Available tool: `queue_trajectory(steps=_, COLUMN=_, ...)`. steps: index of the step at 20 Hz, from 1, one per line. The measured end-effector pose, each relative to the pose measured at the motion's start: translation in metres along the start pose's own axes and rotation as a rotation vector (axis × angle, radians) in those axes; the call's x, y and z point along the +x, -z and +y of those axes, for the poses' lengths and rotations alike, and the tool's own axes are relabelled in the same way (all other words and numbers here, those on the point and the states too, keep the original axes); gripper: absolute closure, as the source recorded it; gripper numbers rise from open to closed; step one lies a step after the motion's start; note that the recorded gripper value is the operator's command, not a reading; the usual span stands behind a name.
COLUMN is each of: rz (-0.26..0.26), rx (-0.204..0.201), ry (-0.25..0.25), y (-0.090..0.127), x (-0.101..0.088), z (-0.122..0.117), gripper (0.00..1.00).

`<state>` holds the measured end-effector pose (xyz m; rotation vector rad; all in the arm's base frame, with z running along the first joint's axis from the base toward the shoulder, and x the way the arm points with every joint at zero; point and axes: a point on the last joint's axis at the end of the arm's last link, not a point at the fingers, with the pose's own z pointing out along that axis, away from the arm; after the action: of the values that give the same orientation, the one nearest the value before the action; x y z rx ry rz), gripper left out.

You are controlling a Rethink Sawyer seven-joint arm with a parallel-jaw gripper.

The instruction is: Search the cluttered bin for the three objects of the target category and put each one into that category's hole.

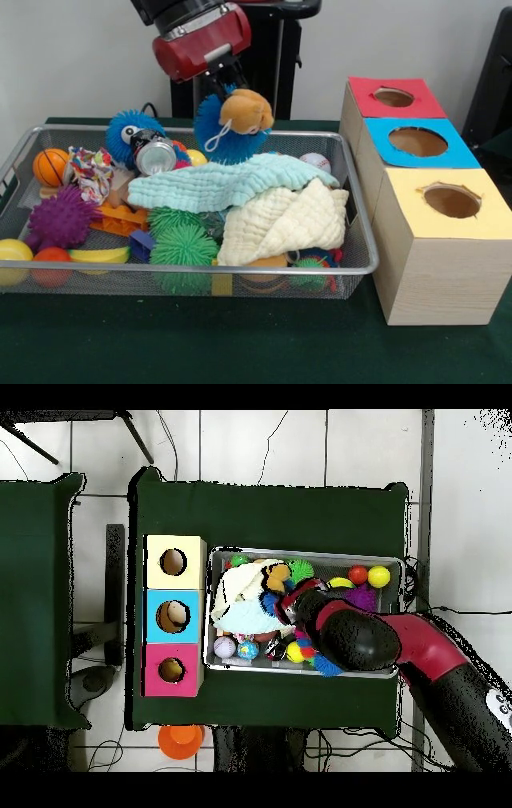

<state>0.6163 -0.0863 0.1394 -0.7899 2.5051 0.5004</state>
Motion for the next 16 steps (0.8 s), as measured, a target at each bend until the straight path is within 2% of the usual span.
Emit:
queue_trajectory(steps=3, rz=0.054, rx=-0.029, ry=0.027, y=-0.013, x=-0.003, z=0.016, gripper=1.00)
queue_trajectory(steps=6, rz=0.184, rx=-0.103, ry=0.083, y=-0.041, x=-0.003, z=0.050, gripper=1.00)
queue_trajectory(steps=7, rz=0.199, rx=-0.112, ry=0.090, y=-0.044, x=-0.003, z=0.055, gripper=1.00)
queue_trajectory(steps=11, rz=0.348, rx=-0.204, ry=0.154, y=-0.065, x=-0.001, z=0.095, gripper=1.00)
queue_trajectory(steps=13, rz=0.413, rx=-0.239, ry=0.185, y=-0.071, x=0.001, z=0.112, gripper=1.00)
queue_trajectory(steps=16, rz=0.481, rx=-0.261, ry=0.226, y=-0.075, x=0.003, z=0.127, gripper=1.00)
